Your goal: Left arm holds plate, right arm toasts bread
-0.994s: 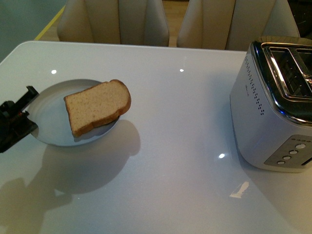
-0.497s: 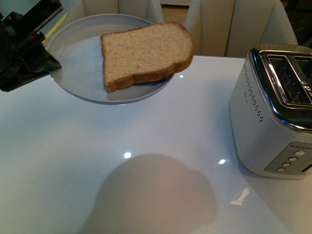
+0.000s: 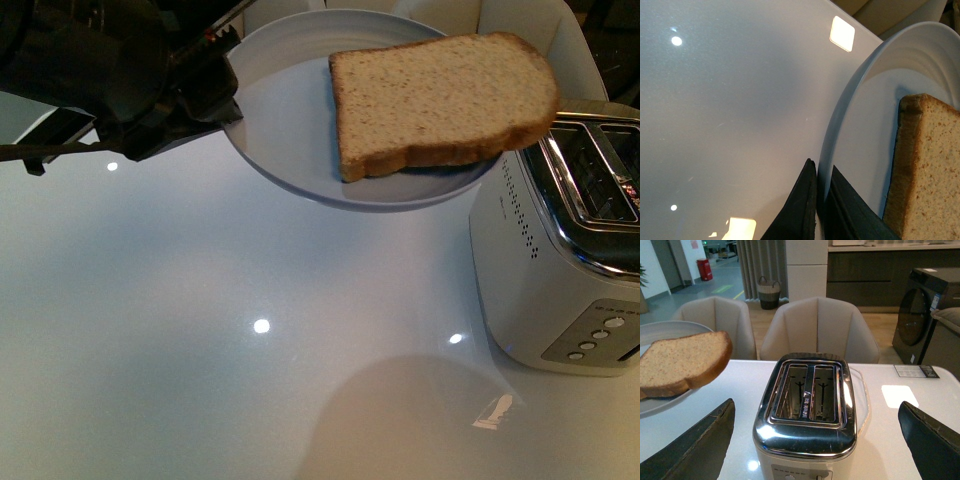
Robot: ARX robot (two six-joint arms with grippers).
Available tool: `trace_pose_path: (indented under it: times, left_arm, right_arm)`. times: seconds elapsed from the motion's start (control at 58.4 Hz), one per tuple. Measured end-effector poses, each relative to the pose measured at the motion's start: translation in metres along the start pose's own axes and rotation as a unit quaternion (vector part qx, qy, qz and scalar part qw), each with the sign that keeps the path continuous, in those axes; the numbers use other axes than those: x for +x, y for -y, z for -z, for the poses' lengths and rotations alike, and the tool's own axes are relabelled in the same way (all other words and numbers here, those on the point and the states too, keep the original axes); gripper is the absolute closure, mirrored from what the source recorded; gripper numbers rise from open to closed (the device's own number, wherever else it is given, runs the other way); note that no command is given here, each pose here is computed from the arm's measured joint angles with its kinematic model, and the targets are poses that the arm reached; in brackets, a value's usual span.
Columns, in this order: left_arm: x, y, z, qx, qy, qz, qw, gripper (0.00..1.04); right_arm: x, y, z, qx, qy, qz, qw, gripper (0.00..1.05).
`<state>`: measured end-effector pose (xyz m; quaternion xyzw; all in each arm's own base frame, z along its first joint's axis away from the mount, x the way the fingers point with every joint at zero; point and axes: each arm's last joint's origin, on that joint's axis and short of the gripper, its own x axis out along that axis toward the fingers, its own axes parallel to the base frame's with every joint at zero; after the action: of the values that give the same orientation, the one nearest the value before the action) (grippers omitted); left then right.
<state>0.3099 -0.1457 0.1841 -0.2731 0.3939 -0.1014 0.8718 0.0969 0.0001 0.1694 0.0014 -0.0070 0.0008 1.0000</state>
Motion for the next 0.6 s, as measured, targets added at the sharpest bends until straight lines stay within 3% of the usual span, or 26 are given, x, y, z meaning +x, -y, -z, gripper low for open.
trace_pose_path:
  times: [0.188, 0.6]
  left_arm:
    - [-0.002, 0.014, 0.011, 0.015, -0.017, 0.016, 1.0, 1.02]
    - [-0.007, 0.018, 0.012, 0.014, -0.019, 0.026, 0.999, 1.02]
  right_arm:
    - [0.0, 0.0, 0.0, 0.0, 0.0, 0.0, 1.0, 0.09]
    - [0.0, 0.0, 0.0, 0.0, 0.0, 0.0, 1.0, 0.09]
